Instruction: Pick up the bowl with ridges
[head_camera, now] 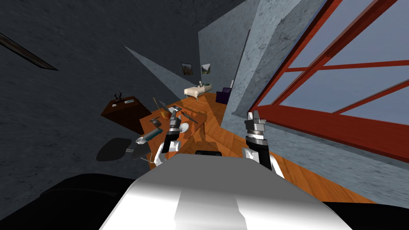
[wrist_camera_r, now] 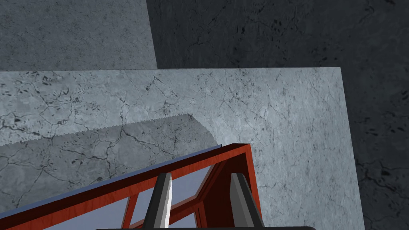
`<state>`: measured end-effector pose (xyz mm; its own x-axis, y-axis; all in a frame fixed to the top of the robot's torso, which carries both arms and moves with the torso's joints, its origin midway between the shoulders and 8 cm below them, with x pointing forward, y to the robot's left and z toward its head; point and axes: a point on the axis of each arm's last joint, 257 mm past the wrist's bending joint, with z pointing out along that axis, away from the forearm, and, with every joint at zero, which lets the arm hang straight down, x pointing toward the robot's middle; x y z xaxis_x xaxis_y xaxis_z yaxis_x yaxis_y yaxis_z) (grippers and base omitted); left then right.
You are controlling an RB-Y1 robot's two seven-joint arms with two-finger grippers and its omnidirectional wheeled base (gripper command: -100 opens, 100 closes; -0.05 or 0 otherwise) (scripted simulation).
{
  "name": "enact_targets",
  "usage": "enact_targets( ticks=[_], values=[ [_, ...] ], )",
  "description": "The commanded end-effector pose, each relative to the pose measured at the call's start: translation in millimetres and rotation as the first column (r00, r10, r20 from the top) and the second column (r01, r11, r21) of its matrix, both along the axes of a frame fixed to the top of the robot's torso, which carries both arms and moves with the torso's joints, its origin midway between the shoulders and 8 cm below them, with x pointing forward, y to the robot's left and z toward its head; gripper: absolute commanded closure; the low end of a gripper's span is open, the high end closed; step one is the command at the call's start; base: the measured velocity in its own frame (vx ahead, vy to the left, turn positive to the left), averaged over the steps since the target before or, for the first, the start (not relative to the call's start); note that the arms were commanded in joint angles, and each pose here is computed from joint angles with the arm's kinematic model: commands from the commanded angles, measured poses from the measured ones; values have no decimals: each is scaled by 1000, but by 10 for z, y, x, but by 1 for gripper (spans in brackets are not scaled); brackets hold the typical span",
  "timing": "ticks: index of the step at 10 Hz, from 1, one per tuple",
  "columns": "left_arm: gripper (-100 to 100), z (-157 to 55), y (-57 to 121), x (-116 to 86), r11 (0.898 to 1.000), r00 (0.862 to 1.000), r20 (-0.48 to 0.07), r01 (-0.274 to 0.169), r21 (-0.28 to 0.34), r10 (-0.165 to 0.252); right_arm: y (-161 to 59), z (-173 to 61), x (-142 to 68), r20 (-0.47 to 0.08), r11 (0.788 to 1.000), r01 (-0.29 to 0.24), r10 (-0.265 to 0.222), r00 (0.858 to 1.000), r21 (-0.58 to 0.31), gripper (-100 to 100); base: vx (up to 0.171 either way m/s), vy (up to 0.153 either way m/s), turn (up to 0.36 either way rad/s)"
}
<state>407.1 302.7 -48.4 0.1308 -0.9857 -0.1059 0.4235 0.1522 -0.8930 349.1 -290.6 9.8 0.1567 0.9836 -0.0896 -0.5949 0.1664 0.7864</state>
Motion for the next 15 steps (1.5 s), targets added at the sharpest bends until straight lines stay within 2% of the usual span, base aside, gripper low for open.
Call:
enact_targets(
  ticks=[1,2,3,4,5,8,12,15],
  values=[
    [-100,-123,59,91,1000,999,-50,-9,2,9,0,0,0,0,1000,0,0,1000,0,0,13,-33,3],
    [-100,-144,63,100,1000,998,-59,-10,0,10,0,0,0,0,1000,0,0,1000,0,0,15,-29,5],
    [-100,-254,122,165,1000,995,-97,-19,2,19,0,0,0,0,1000,0,0,1000,0,0,12,-31,3],
    [-100,-285,128,176,1000,994,-110,-21,0,20,0,0,0,0,1000,0,0,1000,0,0,12,-29,4],
    [-100,-397,191,237,1000,988,-149,-29,0,29,0,0,0,0,1000,0,0,1000,0,0,21,-30,5],
    [-100,-594,275,314,999,975,-219,-44,-4,42,0,0,0,0,1000,0,0,1000,0,0,17,-26,5],
    [-100,-926,436,423,997,941,-331,-73,-11,65,0,0,0,0,1000,0,0,1000,0,0,17,-23,5],
    [-100,-1208,591,495,995,904,-419,-101,-21,83,0,0,0,0,1000,0,0,1000,0,0,25,-26,7]
  ],
)
